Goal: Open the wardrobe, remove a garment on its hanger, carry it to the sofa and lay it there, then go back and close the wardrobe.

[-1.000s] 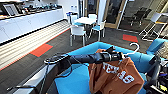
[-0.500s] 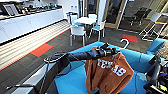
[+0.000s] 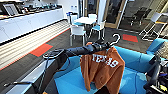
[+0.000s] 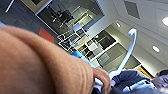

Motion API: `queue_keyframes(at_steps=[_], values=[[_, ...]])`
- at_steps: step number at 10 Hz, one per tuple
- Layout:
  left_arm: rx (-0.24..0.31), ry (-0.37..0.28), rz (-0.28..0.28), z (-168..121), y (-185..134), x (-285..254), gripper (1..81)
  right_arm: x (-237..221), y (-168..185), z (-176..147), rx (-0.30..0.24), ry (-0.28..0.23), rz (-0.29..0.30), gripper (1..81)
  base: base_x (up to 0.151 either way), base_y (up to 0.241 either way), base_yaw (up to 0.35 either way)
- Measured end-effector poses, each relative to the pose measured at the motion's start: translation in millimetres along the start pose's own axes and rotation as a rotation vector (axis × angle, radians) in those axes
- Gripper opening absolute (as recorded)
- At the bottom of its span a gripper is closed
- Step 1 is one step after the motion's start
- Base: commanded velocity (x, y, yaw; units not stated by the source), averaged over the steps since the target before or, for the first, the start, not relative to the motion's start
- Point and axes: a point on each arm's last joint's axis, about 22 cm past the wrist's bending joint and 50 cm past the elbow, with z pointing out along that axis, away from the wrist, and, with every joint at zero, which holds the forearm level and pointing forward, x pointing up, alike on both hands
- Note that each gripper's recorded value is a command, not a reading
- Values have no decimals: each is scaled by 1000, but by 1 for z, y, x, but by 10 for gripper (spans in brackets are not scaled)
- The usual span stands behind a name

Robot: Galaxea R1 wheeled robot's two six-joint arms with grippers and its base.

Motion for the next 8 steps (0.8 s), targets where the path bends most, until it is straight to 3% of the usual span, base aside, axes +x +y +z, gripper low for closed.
queue_keyframes(at_steps=[2, 3, 5, 8], values=[[-21, 29, 41, 0, 23, 31, 10, 0, 0, 0, 0, 0, 0, 811, 0, 0, 0], [-13, 41, 37, 0, 20, 38, 10, 0, 0, 0, 0, 0, 0, 811, 0, 0, 0], [26, 73, 8, -5, -6, 48, 10, 0, -2, 1, 2, 0, 0, 811, 0, 0, 0], [141, 135, -27, -22, -72, 64, 10, 0, -4, 1, 5, 0, -5, 811, 0, 0, 0]])
